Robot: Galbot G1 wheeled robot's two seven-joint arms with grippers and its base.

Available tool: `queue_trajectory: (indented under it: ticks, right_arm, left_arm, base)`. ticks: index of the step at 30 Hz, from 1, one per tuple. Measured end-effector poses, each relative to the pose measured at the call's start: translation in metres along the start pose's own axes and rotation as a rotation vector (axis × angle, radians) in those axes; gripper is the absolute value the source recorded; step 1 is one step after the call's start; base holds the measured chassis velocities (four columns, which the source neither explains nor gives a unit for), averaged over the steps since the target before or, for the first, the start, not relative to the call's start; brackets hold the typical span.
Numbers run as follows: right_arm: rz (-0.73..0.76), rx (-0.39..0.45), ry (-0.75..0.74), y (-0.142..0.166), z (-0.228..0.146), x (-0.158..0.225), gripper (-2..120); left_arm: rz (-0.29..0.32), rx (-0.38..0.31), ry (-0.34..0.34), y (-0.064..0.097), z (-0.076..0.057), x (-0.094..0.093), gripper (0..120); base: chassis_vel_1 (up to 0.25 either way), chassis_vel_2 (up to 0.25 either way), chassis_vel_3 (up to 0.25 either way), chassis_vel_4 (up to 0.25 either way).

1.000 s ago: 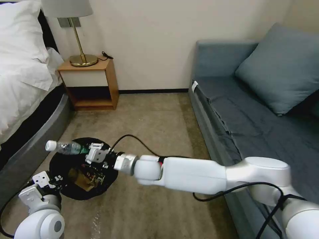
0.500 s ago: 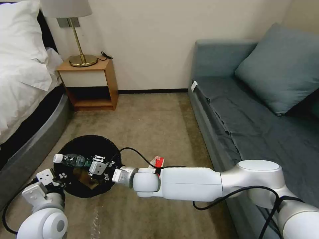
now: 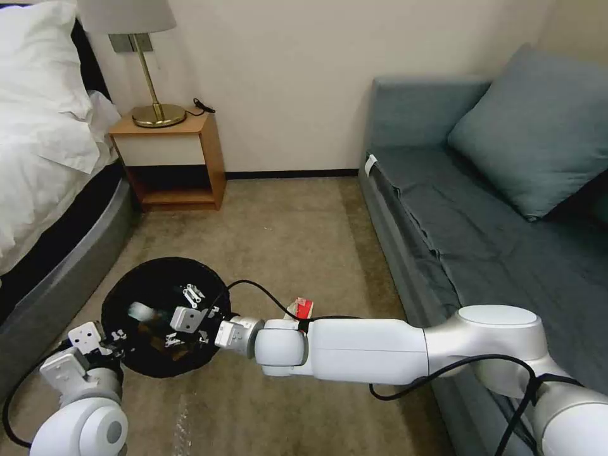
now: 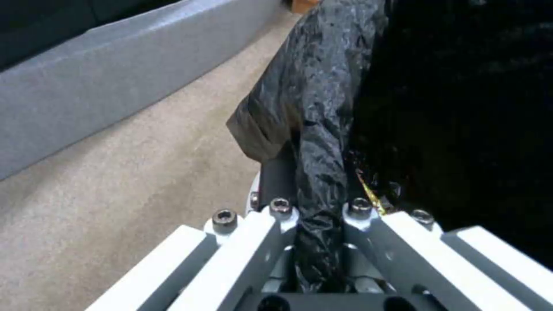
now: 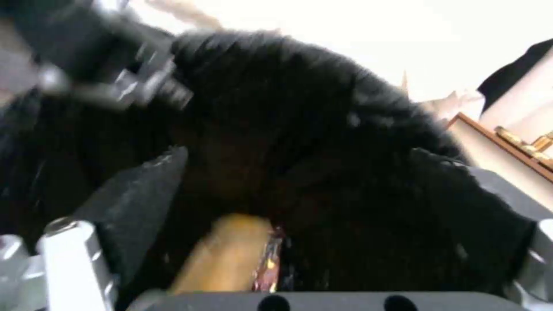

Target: Pick up the trash bin, then pick up the garbage on the floor and place it into the trash bin.

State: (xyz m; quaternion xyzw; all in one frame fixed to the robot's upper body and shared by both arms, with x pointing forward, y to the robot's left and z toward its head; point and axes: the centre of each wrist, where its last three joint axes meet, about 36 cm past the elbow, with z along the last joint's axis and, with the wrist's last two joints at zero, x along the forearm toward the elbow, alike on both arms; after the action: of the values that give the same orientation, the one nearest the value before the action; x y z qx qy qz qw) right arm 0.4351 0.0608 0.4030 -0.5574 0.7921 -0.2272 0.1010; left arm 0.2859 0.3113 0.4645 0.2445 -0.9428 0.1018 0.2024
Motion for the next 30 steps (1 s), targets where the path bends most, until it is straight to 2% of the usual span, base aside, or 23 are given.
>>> queue_trajectory:
  ticks: [6, 9, 14, 17, 18, 21, 24, 26, 27, 29, 30]
  right_arm:
    - [0.081, -0.028, -0.071, -0.024, -0.029, -0.005, 100]
    - [0.178, -0.048, -0.123, -0.057, -0.054, -0.002, 100]
    - [0.320, -0.095, -0.138, -0.087, -0.074, 0.012, 100]
    - [0.503, -0.174, -0.051, -0.107, -0.077, 0.031, 100]
    - [0.503, -0.174, -0.051, -0.107, -0.077, 0.031, 100]
    - [0.668, -0.279, 0.135, -0.119, -0.055, 0.045, 100]
    - [0.689, -0.300, 0.172, -0.120, -0.051, 0.047, 100]
    - [0.728, -0.368, 0.272, -0.119, -0.041, 0.050, 100]
    - [0.752, -0.428, 0.357, -0.117, -0.032, 0.051, 100]
    - [0.754, -0.433, 0.366, -0.117, -0.031, 0.052, 100]
    - [0.785, -0.517, 0.498, -0.110, -0.012, 0.051, 100]
  left_arm:
    - [-0.013, -0.007, 0.010, 0.003, 0.003, -0.007, 2]
    - [-0.027, -0.019, 0.015, 0.009, 0.004, -0.012, 2]
    - [-0.038, -0.024, 0.014, 0.015, 0.003, -0.017, 2]
    - [-0.045, -0.027, 0.012, 0.017, 0.002, -0.018, 2]
    - [-0.045, -0.027, 0.012, 0.017, 0.002, -0.018, 2]
    - [-0.049, -0.029, 0.012, 0.019, 0.003, -0.018, 2]
    - [-0.051, -0.029, 0.012, 0.019, 0.003, -0.018, 2]
    - [-0.052, -0.030, 0.012, 0.019, 0.003, -0.018, 2]
    - [-0.054, -0.030, 0.012, 0.020, 0.003, -0.018, 2]
    - [-0.055, -0.030, 0.011, 0.020, 0.003, -0.018, 2]
    - [-0.060, -0.031, 0.012, 0.021, 0.003, -0.018, 2]
  base:
    - [0.000, 0.000, 0.000, 0.000]
    - [0.000, 0.000, 0.000, 0.000]
    - [0.000, 0.000, 0.000, 0.000]
    - [0.000, 0.000, 0.000, 0.000]
    - [0.000, 0.000, 0.000, 0.000]
    - [0.000, 0.000, 0.000, 0.000]
    - [0.000, 0.000, 0.000, 0.000]
    - [0.000, 0.000, 0.000, 0.000]
    - [0.000, 0.000, 0.000, 0.000]
    - [0.000, 0.000, 0.000, 0.000]
    - [0.000, 0.000, 0.000, 0.000]
